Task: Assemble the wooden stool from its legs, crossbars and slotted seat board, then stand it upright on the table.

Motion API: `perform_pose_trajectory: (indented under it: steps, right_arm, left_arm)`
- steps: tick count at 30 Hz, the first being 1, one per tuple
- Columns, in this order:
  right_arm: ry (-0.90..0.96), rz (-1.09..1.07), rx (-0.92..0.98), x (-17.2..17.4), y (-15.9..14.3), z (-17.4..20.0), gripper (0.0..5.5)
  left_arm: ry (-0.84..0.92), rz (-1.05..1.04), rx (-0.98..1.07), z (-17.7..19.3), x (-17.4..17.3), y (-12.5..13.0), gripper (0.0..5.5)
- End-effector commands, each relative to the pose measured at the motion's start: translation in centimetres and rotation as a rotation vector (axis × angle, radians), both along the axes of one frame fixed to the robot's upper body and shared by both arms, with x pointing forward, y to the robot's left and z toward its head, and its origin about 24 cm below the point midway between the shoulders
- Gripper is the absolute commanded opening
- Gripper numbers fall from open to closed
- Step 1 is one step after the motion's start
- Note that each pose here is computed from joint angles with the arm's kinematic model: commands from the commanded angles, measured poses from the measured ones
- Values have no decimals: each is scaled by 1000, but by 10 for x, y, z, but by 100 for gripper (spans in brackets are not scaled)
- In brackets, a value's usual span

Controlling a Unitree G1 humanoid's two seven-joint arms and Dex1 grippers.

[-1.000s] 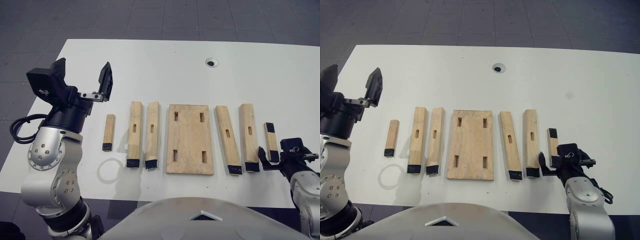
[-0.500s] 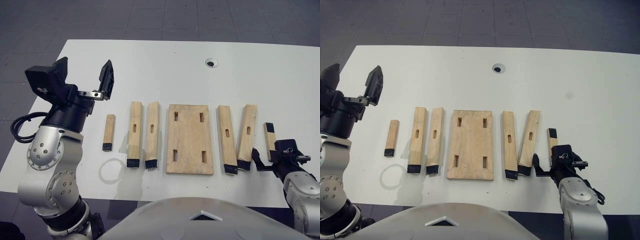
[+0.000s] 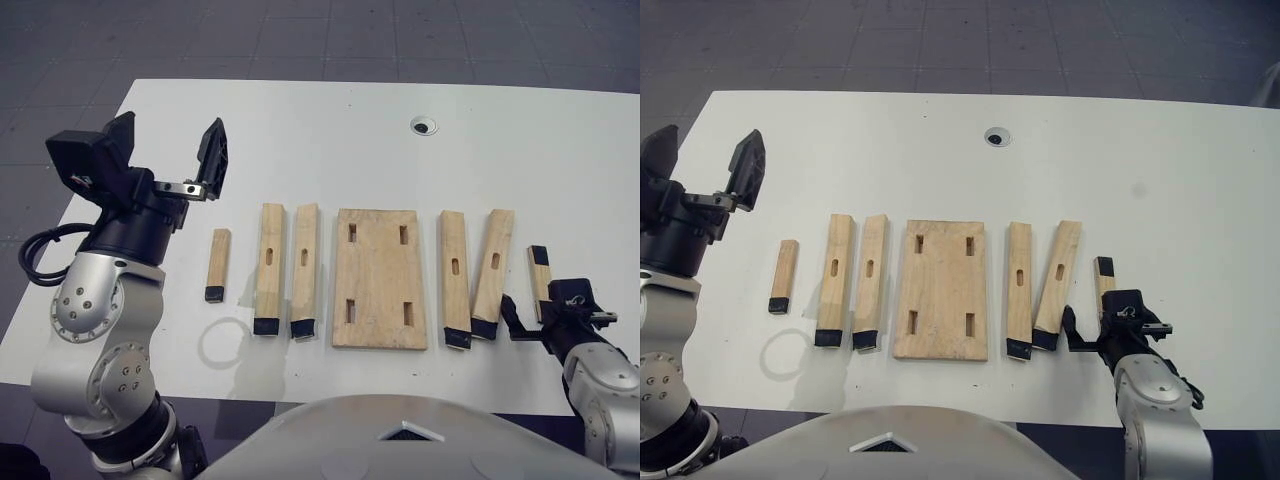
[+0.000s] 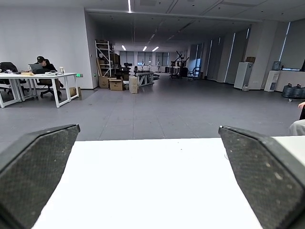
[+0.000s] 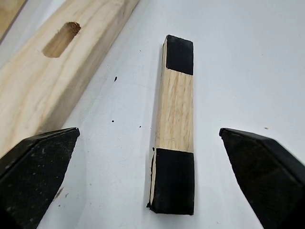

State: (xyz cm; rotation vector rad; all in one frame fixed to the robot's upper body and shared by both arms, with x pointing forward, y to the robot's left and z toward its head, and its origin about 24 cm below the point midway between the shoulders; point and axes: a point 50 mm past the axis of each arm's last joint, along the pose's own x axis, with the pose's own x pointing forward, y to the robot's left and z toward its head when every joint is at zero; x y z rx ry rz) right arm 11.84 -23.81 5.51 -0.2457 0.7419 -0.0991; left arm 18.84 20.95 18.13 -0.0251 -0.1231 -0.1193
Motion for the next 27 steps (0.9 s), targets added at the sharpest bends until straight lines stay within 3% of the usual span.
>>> perform_pose_trajectory:
  steps: [1,10,27]
  right_arm:
    - [137,-24,35,-16,3,-20,550]
    - [165,-35,75,-26,11,-29,550]
    - [137,-31,159,-30,28,-28,228]
  left_arm:
    - [7,12,13,1,-2,2,547]
    - [-9,17,9,4,-3,3,547]
    - [-15,15,18,7,-3,5,550]
